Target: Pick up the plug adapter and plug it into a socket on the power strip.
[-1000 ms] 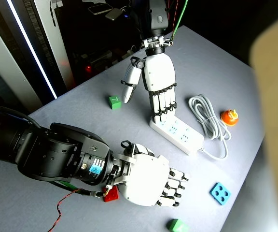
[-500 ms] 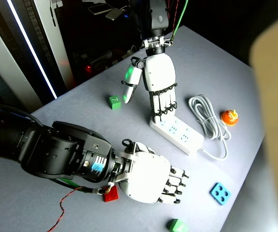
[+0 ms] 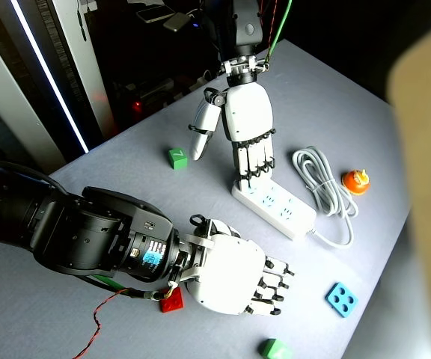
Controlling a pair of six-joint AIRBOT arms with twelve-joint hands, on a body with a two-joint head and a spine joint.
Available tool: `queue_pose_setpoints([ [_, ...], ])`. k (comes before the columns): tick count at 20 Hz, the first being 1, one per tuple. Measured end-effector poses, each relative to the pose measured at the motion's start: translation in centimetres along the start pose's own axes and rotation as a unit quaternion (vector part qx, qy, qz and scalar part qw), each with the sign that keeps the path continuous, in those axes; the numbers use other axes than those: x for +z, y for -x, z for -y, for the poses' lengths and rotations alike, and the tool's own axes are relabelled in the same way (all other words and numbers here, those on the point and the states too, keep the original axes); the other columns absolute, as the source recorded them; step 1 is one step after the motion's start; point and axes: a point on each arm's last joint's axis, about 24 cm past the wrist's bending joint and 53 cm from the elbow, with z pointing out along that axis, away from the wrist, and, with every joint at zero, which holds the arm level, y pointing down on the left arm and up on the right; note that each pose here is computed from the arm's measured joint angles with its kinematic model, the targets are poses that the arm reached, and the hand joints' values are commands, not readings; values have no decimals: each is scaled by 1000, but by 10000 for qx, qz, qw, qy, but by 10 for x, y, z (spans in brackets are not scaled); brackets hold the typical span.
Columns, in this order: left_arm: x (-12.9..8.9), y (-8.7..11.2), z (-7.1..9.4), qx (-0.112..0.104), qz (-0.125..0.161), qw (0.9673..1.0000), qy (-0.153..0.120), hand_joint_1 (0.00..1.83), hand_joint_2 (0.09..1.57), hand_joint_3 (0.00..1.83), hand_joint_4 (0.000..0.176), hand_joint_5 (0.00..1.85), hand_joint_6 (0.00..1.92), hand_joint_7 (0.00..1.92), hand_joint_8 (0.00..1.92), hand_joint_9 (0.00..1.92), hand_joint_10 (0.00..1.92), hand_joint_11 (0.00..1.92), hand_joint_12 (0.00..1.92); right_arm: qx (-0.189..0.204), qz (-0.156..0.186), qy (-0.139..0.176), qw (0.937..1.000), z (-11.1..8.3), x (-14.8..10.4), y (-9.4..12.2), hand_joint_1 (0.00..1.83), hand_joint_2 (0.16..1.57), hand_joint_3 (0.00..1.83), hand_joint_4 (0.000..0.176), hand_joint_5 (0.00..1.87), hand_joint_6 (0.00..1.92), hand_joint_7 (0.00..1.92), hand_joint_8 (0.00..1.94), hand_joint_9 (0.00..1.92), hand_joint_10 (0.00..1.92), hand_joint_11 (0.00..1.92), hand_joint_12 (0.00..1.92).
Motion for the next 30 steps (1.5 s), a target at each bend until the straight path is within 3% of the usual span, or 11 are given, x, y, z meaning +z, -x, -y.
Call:
queue_pose_setpoints([
  [2,0,0,0,2,1,10000,-1,0,1205,0,0,68,0,69,0,55,0,0,40,0,3,2,10000,0,0,0,850,1252,13,0,165,3,220,4,242,5,0,698],
  [15,-1,-5,0,55,-56,10000,-15,0,1199,0,0,76,4,66,3,40,1,0,59,2,31,18,10000,-1,0,1,944,1222,0,0,239,9,294,9,305,8,0,838],
  [17,-2,-8,-2,81,-91,9999,-4,0,1196,0,0,96,1,83,0,59,0,0,138,-2,31,18,10000,-1,0,1,918,1244,5,0,224,3,267,2,278,3,0,766],
  [19,-3,-7,-5,87,-89,9999,11,0,1201,2,0,67,6,64,8,37,5,3,59,0,33,19,10000,-1,0,1,875,1272,14,0,215,2,261,1,276,3,0,755],
  [30,-3,-10,-4,75,-124,9999,5,0,1200,0,0,68,5,66,6,43,9,12,59,2,37,22,10000,-1,0,1,1071,1148,0,0,397,8,422,9,423,11,0,973],
])
